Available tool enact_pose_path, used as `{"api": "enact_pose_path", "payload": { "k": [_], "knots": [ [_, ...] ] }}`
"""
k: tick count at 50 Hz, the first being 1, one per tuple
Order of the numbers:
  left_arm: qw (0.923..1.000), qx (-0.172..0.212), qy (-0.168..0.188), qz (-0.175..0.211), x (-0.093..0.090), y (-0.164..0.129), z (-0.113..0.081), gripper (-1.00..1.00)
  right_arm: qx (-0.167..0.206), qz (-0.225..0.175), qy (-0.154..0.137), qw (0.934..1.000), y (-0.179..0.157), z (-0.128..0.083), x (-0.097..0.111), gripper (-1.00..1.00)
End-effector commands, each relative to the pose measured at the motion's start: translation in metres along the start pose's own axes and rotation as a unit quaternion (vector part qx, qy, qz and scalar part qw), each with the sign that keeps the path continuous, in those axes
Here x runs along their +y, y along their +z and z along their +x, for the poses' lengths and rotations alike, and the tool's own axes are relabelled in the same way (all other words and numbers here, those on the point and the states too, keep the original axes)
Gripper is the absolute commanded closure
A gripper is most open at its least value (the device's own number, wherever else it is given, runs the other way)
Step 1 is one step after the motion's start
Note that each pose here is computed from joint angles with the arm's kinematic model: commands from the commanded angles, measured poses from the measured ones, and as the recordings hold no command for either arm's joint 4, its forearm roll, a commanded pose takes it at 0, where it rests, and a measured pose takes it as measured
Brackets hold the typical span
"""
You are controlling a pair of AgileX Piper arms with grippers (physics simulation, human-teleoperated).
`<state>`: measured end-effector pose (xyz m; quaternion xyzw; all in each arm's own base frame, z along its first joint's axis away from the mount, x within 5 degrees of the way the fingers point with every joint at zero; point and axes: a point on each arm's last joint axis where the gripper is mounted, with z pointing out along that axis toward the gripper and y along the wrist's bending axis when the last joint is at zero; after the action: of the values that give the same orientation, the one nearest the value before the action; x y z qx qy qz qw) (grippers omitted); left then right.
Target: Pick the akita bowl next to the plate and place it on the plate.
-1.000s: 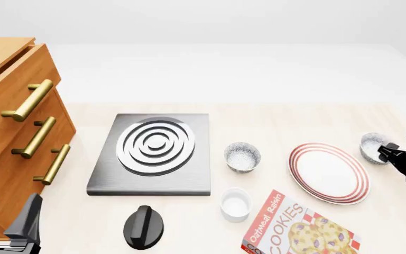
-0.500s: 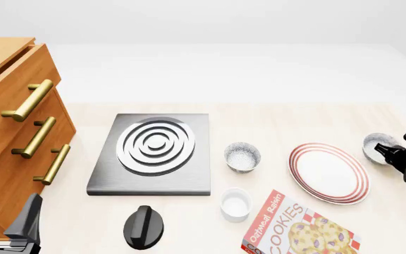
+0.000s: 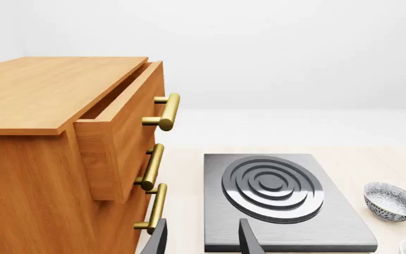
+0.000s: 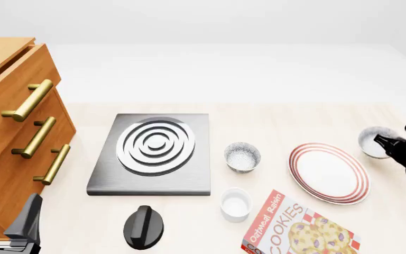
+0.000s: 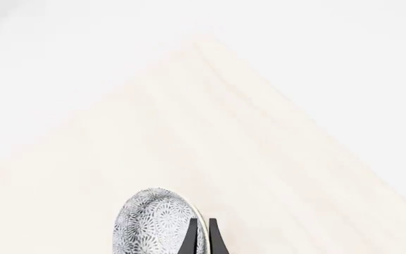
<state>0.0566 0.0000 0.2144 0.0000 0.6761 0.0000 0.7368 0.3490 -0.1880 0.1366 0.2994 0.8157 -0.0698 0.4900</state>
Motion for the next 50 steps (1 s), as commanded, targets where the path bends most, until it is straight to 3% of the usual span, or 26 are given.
{"api": "enact_pose_path", "payload": {
  "k": [1,33,50],
  "knots": [
    [1.0000,0.000,0.000,0.000,0.000,0.000,0.000,-1.00,-0.013,-0.010,0.011,0.9998,-0.016,-0.013,0.009,1.00],
    [1.0000,0.000,0.000,0.000,0.000,0.000,0.000,-1.00,-0.025,-0.033,0.012,0.9991,-0.056,-0.016,0.026,1.00],
    [1.0000,0.000,0.000,0.000,0.000,0.000,0.000,-1.00,-0.026,-0.062,0.007,0.9977,-0.085,-0.016,0.046,1.00]
  ]
}}
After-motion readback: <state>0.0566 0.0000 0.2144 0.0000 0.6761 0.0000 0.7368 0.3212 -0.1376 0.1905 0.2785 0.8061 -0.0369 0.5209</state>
